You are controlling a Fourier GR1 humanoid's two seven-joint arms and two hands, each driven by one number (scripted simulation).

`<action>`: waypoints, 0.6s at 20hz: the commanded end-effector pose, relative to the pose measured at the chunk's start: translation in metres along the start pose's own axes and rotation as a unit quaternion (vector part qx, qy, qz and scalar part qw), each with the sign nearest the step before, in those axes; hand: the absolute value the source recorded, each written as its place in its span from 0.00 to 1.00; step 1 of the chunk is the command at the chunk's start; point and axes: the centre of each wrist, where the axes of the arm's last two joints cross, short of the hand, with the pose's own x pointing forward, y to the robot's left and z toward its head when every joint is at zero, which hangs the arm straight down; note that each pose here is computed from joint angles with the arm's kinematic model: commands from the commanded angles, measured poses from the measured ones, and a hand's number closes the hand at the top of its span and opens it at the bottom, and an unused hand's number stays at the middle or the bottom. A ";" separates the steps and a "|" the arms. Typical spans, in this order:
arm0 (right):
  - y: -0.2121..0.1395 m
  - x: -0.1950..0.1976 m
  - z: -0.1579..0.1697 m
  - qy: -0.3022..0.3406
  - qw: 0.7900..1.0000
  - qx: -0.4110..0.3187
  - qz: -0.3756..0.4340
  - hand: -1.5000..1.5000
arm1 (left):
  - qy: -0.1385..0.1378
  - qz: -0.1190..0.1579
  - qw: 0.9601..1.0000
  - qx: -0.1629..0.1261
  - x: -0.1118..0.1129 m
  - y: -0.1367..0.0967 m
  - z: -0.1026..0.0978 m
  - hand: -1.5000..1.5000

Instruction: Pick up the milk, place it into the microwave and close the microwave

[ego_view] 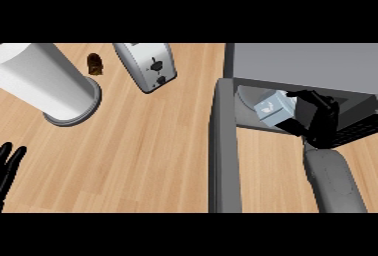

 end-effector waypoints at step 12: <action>0.044 0.001 0.006 0.139 0.988 0.051 -0.042 0.00 | 0.002 0.005 0.999 -0.042 -0.007 -0.016 -0.019 0.00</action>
